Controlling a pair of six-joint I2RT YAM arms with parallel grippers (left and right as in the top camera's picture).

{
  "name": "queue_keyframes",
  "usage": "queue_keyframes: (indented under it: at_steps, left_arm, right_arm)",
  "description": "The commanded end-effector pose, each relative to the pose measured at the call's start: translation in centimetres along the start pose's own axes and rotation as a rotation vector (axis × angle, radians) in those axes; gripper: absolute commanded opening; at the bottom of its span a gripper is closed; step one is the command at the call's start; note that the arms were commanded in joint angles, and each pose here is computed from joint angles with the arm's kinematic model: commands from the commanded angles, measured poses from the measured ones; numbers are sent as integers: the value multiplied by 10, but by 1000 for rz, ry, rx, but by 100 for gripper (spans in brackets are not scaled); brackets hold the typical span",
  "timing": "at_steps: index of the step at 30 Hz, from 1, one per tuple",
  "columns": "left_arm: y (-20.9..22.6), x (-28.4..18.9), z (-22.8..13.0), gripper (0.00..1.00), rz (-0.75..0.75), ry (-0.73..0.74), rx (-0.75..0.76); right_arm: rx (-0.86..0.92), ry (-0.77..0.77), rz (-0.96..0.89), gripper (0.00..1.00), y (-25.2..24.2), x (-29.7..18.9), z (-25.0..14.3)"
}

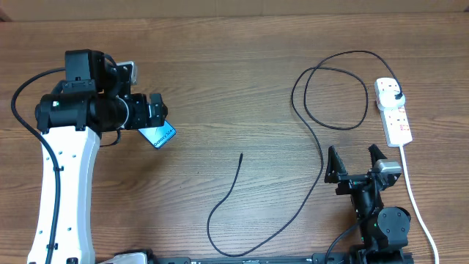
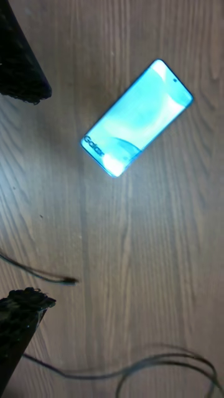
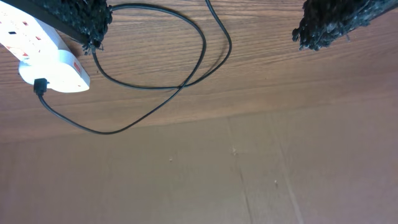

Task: Plug charger to phone and switch on socket
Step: 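Move the left gripper over the phone and lower onto it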

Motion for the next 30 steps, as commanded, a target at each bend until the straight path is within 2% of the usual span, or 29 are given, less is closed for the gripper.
queue_keyframes:
  at_steps: [1,4,10,15,24,30]
  left_arm:
    - [1,-5,7,99,18,-38,-131]
    - [11,-6,7,100,141,-69,-287]
    - [11,-7,21,100,194,3,-383]
    - [22,5,41,100,378,96,-473]
    - [44,79,48,100,490,249,-643]
    - [57,123,49,100,533,304,-680]
  right_arm:
    - [4,-6,-22,100,-2,0,-2]
    - [4,-6,-22,100,-2,0,-2]
    - [4,-6,-22,100,-2,0,-2]
    - [4,-6,-22,100,-2,0,-2]
    - [4,-6,-22,100,-2,0,-2]
    - [4,-6,-22,100,-2,0,-2]
Point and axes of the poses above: each gripper's point midway between its finger pads, its own x axis out along the fingers, its own y axis along the line the jaws close on, z = x × y, the point moved 9 cm from there along -x, back along the fingers, and after that the axes turned 7 degrees about -x, right-handed, at the moved point
